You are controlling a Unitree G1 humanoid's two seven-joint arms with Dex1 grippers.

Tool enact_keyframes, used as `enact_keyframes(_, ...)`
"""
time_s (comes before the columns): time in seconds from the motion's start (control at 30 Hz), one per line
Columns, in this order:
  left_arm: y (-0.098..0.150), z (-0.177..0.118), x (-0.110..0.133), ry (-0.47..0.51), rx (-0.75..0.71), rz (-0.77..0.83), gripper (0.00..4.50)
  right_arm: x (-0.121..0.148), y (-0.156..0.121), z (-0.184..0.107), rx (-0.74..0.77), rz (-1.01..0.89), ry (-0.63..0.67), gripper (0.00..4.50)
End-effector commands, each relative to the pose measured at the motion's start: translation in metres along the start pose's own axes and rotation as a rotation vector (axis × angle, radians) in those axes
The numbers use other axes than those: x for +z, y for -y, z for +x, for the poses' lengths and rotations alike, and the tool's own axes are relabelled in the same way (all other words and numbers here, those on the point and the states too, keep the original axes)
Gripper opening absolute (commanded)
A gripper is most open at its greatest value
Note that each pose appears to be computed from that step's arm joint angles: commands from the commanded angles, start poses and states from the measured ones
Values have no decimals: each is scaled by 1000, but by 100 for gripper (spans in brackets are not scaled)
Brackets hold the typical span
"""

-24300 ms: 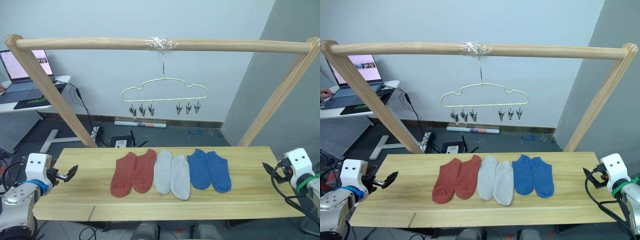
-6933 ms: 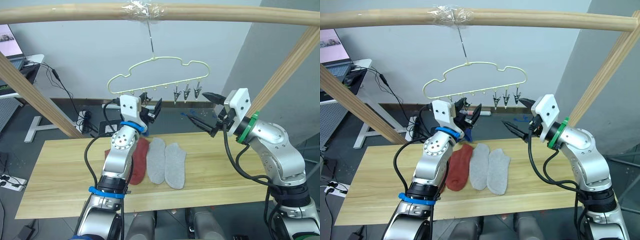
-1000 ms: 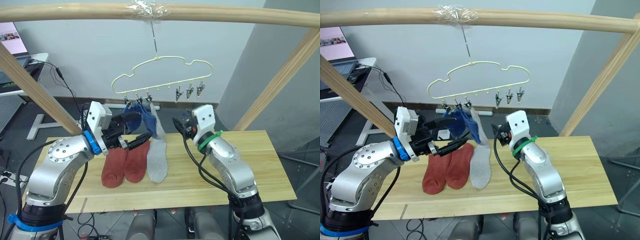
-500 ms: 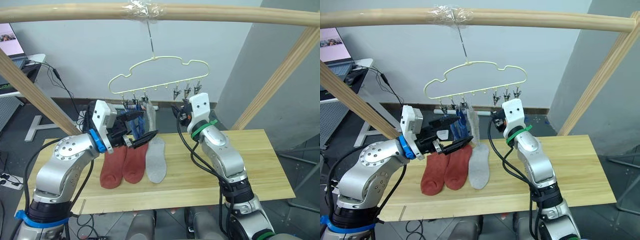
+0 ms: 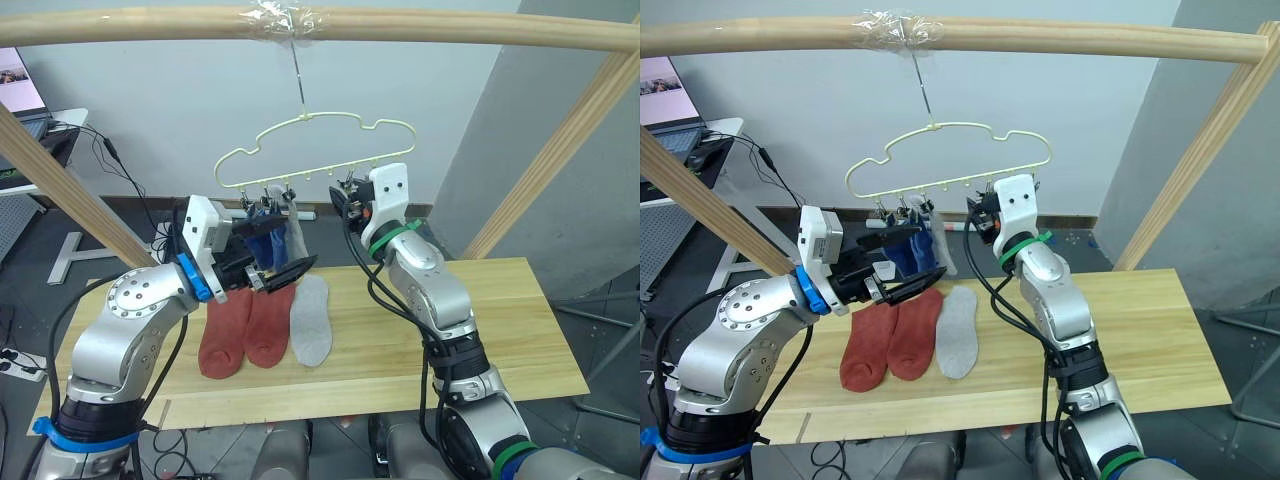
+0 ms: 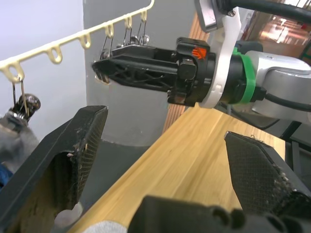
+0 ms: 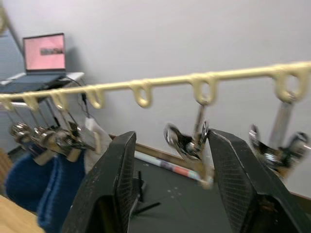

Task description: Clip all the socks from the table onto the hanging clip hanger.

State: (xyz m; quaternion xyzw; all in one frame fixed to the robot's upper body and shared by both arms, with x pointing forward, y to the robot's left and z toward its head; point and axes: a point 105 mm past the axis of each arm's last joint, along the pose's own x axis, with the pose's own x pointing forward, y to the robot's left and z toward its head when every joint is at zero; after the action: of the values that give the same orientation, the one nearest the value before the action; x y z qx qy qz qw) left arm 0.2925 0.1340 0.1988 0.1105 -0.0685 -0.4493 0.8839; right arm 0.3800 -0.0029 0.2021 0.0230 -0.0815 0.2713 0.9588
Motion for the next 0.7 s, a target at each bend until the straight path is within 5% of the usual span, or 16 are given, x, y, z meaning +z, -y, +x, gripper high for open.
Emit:
enact_keyframes(0.03,0,-3,14,45,25,43,439,19,-6,6,32,7,71,242)
enact_keyframes(0.7,8,1,25,103,36,7,439,15,0,15,31,-3,78,242)
